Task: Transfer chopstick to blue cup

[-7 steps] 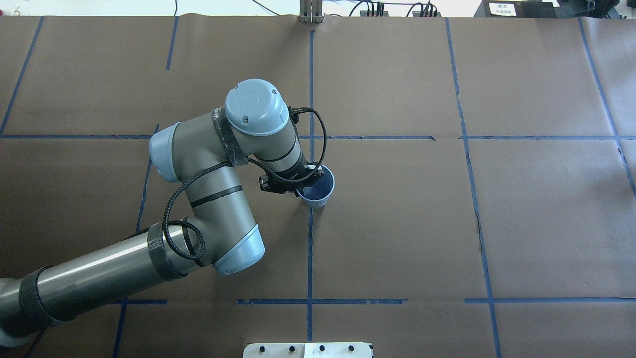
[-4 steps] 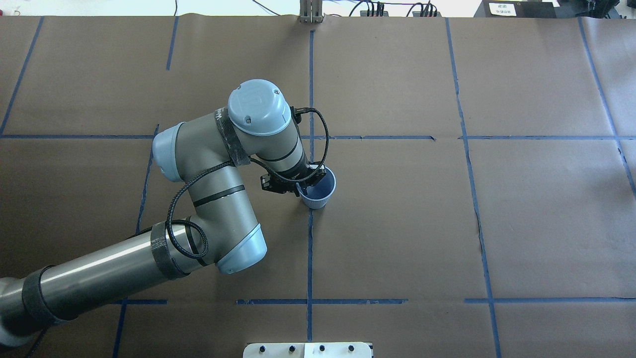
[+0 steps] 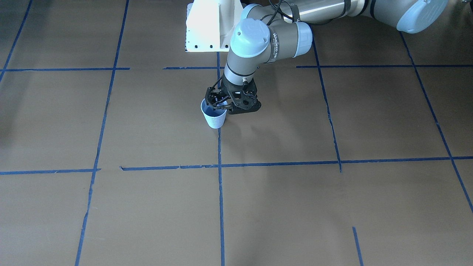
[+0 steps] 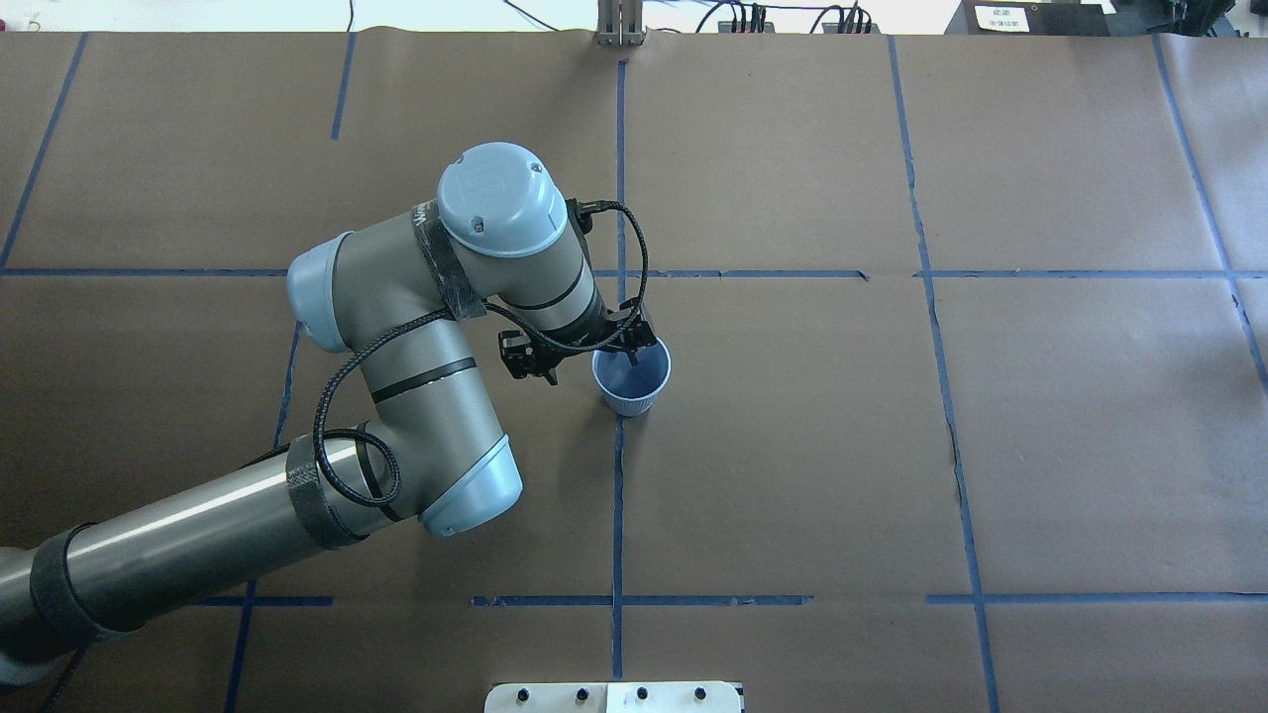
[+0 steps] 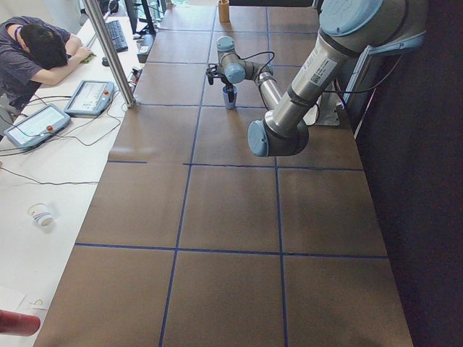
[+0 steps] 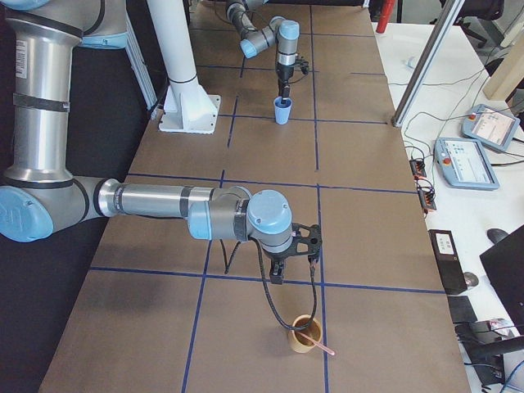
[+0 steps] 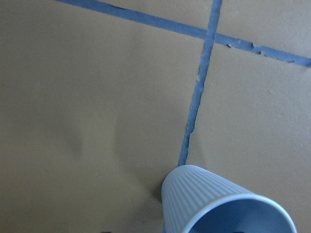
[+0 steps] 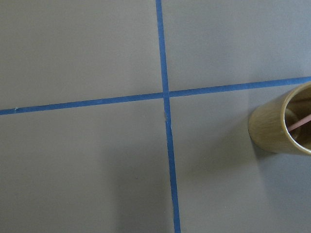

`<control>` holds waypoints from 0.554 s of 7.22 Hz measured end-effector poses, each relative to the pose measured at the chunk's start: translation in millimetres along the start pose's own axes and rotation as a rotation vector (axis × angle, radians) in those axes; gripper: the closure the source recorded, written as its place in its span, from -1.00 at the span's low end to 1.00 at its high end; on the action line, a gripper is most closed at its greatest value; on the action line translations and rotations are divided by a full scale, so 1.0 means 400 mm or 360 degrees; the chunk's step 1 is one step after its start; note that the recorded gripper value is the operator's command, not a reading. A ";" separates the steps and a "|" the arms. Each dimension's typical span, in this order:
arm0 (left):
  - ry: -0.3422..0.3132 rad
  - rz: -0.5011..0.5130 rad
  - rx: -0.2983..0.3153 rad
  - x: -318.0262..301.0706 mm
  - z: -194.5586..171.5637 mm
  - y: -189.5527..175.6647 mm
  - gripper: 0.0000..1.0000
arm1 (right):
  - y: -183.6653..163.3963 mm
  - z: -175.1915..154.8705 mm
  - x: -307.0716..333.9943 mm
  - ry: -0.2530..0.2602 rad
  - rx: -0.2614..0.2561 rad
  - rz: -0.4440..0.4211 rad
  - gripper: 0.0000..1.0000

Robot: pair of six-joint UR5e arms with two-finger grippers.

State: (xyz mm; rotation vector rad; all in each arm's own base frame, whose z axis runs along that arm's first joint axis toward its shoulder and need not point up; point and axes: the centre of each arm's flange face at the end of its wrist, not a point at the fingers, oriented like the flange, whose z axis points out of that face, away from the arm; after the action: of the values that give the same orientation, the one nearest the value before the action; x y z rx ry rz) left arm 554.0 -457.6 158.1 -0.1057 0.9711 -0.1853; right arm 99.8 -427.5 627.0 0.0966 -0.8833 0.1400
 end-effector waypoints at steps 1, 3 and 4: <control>0.0028 0.0000 0.0020 -0.017 -0.037 -0.014 -1.00 | 0.000 0.002 0.001 -0.0005 -0.0001 0.0000 -1.00; 0.0093 -0.0012 0.0052 -0.071 -0.138 -0.058 -1.00 | 0.019 0.019 0.035 0.0004 -0.0018 0.0038 -1.00; 0.0126 -0.0018 0.0047 -0.115 -0.194 -0.086 -1.00 | 0.030 0.025 0.070 0.0013 -0.0022 0.0071 -1.00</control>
State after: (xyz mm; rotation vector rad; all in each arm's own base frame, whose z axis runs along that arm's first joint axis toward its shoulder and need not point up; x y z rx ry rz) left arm 460.7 -482.3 157.8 -0.0774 1.0466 -0.2154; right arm 107.6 -414.8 655.3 0.0634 -0.8783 0.1755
